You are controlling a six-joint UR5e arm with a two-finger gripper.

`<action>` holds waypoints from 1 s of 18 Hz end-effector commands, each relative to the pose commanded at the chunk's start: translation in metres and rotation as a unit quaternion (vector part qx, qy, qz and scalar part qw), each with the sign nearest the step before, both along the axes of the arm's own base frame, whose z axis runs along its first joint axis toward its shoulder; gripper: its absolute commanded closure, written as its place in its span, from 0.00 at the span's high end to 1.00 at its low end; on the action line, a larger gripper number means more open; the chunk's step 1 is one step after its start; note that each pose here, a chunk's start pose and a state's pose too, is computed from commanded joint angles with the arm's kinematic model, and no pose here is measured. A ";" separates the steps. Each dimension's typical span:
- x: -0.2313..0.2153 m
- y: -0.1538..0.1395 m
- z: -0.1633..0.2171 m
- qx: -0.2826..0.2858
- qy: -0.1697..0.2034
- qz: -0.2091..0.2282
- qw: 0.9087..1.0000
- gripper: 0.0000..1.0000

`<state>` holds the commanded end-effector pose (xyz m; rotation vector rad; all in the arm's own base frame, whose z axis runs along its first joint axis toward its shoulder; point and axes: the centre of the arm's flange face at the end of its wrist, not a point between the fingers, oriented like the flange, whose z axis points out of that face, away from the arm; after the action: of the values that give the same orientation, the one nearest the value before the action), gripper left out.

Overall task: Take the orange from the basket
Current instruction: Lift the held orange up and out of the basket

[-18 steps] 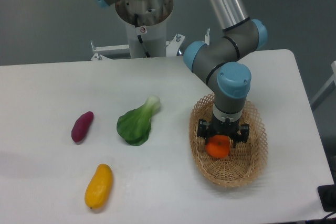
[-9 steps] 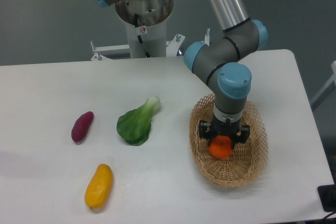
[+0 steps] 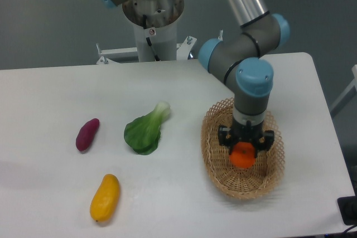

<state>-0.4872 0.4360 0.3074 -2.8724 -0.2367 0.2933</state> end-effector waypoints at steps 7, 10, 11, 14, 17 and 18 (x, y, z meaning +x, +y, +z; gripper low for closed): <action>-0.012 -0.049 0.068 -0.014 0.033 -0.045 0.998 0.70; -0.015 -0.070 0.089 -0.030 0.030 -0.063 0.997 0.70; -0.017 -0.076 0.093 -0.034 0.028 -0.067 0.997 0.70; -0.020 -0.080 0.103 -0.040 0.028 -0.078 0.996 0.70; -0.021 -0.080 0.107 -0.039 0.030 -0.079 0.996 0.70; -0.021 -0.079 0.108 -0.039 0.030 -0.079 0.996 0.70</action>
<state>-0.5083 0.3566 0.4155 -2.9327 0.0135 0.3652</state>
